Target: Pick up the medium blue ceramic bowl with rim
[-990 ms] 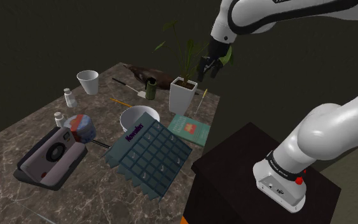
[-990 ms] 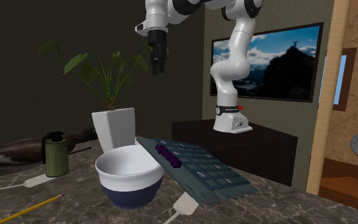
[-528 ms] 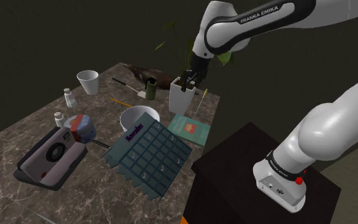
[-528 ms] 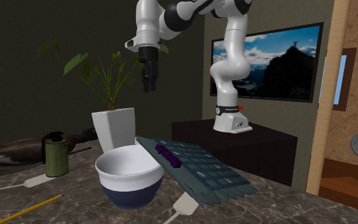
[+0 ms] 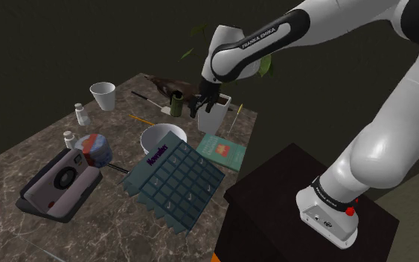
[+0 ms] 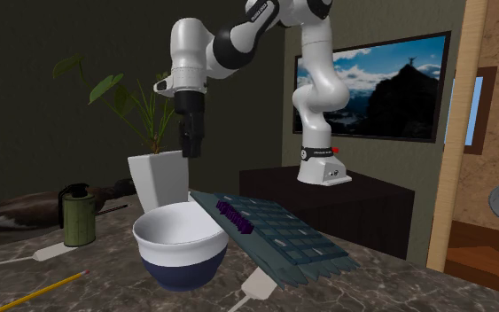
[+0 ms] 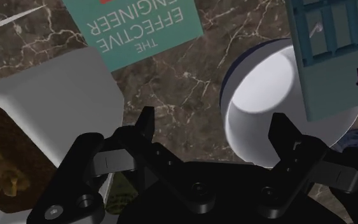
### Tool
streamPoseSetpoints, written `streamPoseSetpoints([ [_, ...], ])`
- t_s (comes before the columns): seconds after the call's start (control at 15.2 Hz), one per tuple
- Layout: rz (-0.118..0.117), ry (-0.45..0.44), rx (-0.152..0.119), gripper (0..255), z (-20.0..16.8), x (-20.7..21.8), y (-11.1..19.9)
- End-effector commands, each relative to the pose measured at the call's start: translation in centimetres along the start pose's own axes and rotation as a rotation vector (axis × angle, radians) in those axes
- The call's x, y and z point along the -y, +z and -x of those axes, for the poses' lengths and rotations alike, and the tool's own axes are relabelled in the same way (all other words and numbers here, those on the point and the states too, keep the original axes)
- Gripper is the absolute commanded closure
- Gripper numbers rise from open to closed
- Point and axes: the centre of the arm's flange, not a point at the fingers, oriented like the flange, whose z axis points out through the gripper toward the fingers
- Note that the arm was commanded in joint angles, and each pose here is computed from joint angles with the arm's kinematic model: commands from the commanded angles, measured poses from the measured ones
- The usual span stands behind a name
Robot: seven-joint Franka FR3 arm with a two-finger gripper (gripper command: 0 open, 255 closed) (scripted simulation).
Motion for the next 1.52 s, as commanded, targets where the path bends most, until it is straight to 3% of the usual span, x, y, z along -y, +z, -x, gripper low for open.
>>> streamPoseSetpoints([
  [0.0, -0.012, -0.01, -0.005, 0, -1.3, 0.5, 2.3],
  [0.46, -0.052, -0.047, -0.017, 0, -6.0, 3.2, 9.4],
  [1.12, -0.055, -0.05, -0.018, 0, -6.0, 2.7, 13.8],
  [1.19, -0.055, -0.05, -0.018, 255, -5.9, 2.7, 13.7],
  [1.45, -0.055, -0.05, -0.018, 255, -5.9, 2.7, 13.7],
])
